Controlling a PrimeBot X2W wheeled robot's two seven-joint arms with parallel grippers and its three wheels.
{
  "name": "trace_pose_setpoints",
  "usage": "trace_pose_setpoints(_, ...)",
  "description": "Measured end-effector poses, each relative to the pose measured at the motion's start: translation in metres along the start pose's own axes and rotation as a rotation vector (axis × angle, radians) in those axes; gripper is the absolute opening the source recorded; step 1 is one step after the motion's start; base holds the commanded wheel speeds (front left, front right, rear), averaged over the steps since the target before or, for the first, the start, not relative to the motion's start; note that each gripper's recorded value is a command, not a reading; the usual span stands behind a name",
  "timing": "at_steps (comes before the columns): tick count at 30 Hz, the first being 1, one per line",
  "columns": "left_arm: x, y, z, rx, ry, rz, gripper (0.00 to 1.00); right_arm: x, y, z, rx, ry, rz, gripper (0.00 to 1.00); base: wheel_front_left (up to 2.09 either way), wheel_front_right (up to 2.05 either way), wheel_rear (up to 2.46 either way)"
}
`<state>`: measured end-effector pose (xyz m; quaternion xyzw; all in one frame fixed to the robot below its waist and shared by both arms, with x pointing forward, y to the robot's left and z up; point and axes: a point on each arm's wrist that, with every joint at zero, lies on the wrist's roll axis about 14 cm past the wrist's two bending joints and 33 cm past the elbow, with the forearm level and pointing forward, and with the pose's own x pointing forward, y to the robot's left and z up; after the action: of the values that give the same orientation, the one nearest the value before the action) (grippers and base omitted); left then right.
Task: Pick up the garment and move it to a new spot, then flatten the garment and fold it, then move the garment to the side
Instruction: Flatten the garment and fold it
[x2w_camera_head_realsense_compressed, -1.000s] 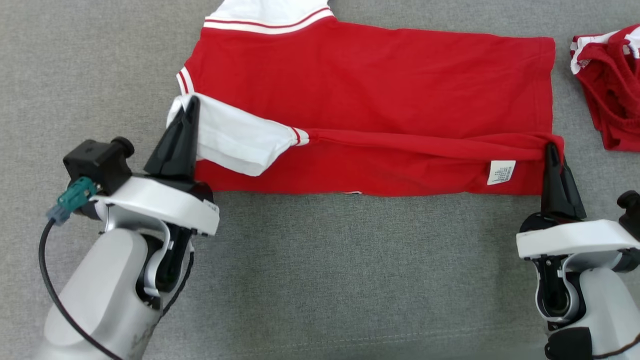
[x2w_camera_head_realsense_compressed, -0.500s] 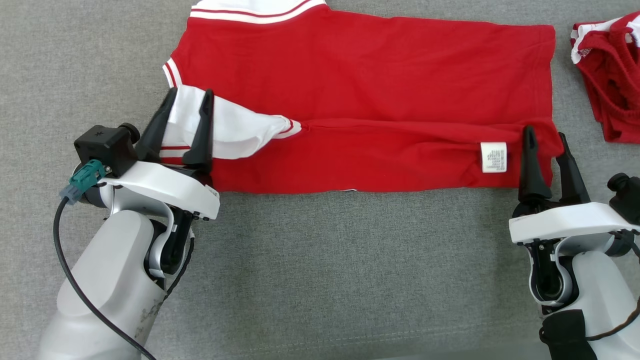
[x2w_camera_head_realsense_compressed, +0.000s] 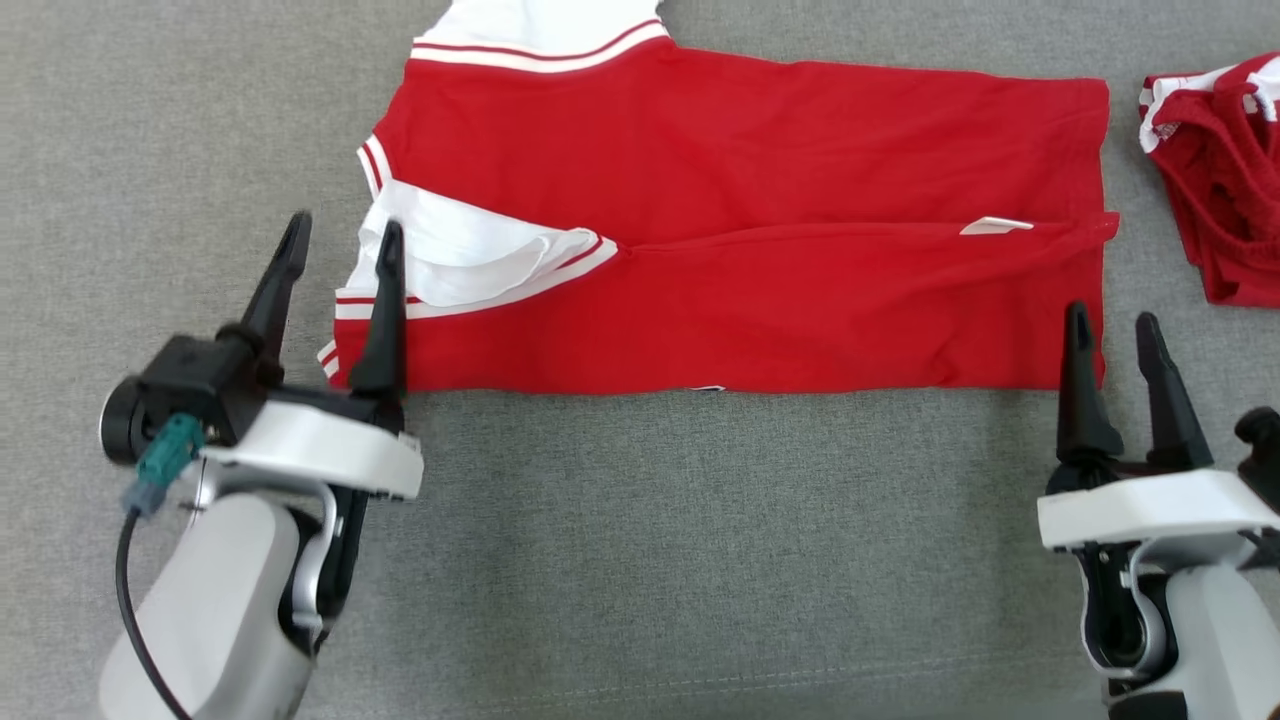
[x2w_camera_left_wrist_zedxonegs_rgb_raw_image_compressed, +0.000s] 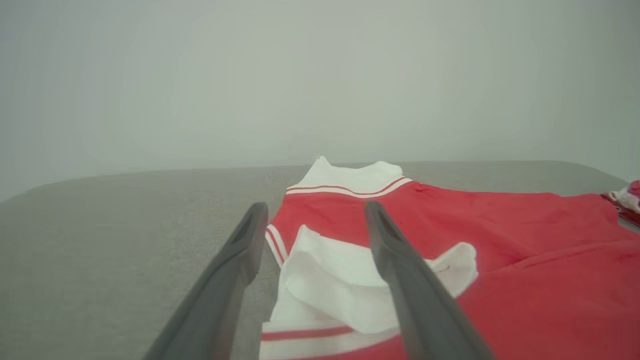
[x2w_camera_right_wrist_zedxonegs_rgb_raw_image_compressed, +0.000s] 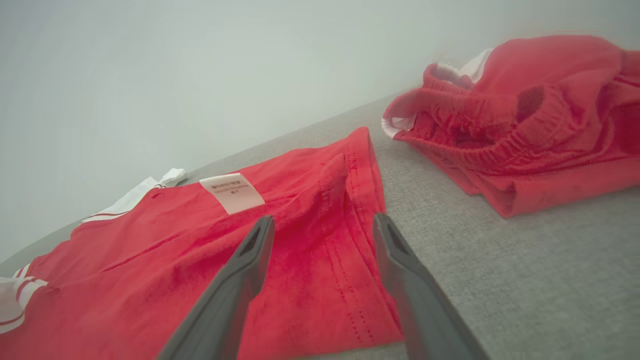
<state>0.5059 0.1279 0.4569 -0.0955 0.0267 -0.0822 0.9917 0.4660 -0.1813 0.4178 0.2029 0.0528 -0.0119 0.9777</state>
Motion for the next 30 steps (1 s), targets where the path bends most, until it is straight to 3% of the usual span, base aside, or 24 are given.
trace_pose_setpoints(4,-0.034,0.013,-0.005,0.042,0.022,0.069,1.0,-0.017,0.0,0.008,-0.044,-0.018,0.003,1.0,0.0,0.0,0.0)
trace_pose_setpoints(17,-0.117,0.013,-0.018,0.026,0.119,0.156,1.0,-0.077,-0.002,0.014,-0.161,-0.006,0.004,1.0,0.0,0.0,0.0)
trace_pose_setpoints(30,-0.145,0.004,-0.018,0.02,0.166,0.145,1.0,-0.11,0.001,0.023,-0.171,-0.025,0.009,1.0,0.0,0.0,0.0)
